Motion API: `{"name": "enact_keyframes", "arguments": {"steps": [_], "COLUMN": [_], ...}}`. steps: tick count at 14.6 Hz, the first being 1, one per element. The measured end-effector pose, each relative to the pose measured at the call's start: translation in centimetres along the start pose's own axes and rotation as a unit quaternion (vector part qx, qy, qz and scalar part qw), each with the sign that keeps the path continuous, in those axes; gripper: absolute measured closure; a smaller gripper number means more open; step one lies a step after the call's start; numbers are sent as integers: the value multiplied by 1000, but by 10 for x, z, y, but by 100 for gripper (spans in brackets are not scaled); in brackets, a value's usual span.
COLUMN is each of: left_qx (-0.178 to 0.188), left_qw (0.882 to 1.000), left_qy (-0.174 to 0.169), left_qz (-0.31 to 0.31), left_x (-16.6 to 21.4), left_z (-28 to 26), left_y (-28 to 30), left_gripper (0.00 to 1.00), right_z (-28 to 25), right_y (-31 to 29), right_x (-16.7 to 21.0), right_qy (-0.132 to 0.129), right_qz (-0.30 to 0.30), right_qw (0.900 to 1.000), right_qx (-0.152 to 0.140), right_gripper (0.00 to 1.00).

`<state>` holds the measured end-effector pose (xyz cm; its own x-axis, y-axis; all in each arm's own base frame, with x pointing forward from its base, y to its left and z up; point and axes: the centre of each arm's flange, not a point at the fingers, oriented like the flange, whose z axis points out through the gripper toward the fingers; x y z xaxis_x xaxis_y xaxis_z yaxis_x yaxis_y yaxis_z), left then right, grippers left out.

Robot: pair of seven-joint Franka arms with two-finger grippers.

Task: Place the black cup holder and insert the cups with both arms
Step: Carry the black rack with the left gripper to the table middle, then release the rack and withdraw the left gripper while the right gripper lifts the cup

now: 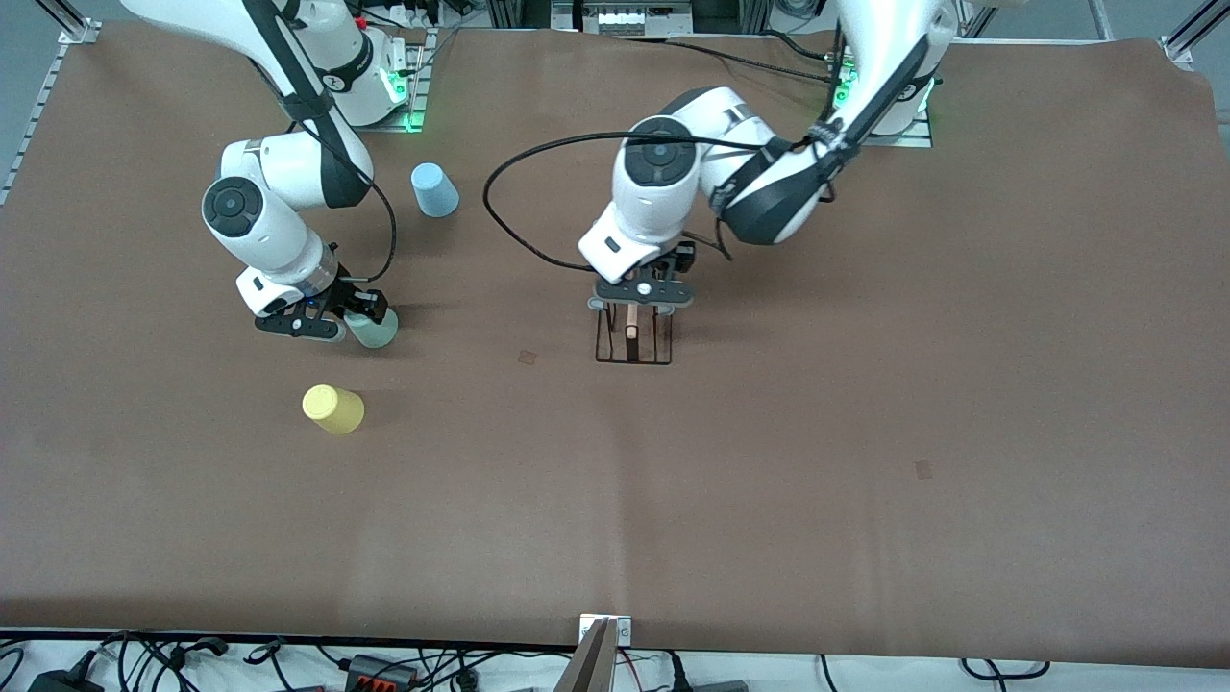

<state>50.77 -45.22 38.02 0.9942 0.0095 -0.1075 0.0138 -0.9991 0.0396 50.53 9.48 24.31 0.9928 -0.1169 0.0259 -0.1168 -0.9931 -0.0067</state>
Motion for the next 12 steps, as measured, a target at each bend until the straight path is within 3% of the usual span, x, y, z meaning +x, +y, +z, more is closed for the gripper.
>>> {"name": "enact_keyframes", "arguments": {"steps": [2, 5, 8, 12], "left_qx": [19, 34, 41, 38], "left_qw": [1000, 999, 999, 999], "left_qy": [3, 8, -10, -34], "left_qz": [-24, -34, -23, 13], "left_x": [21, 58, 93, 110], "left_z": [-39, -86, -103, -118], "left_y": [-49, -141, -248, -366], "left_gripper": [0, 0, 0, 0], "right_z": [-20, -75, -138, -185], "right_y": [-2, -6, -22, -99], "right_x": [5, 13, 17, 2], "right_qy": [9, 2, -28, -30], "right_qz": [-1, -3, -4, 65], "right_qw": [1000, 1000, 1000, 997], "right_qx": [3, 1, -9, 1], "right_gripper": [36, 36, 36, 36]}}
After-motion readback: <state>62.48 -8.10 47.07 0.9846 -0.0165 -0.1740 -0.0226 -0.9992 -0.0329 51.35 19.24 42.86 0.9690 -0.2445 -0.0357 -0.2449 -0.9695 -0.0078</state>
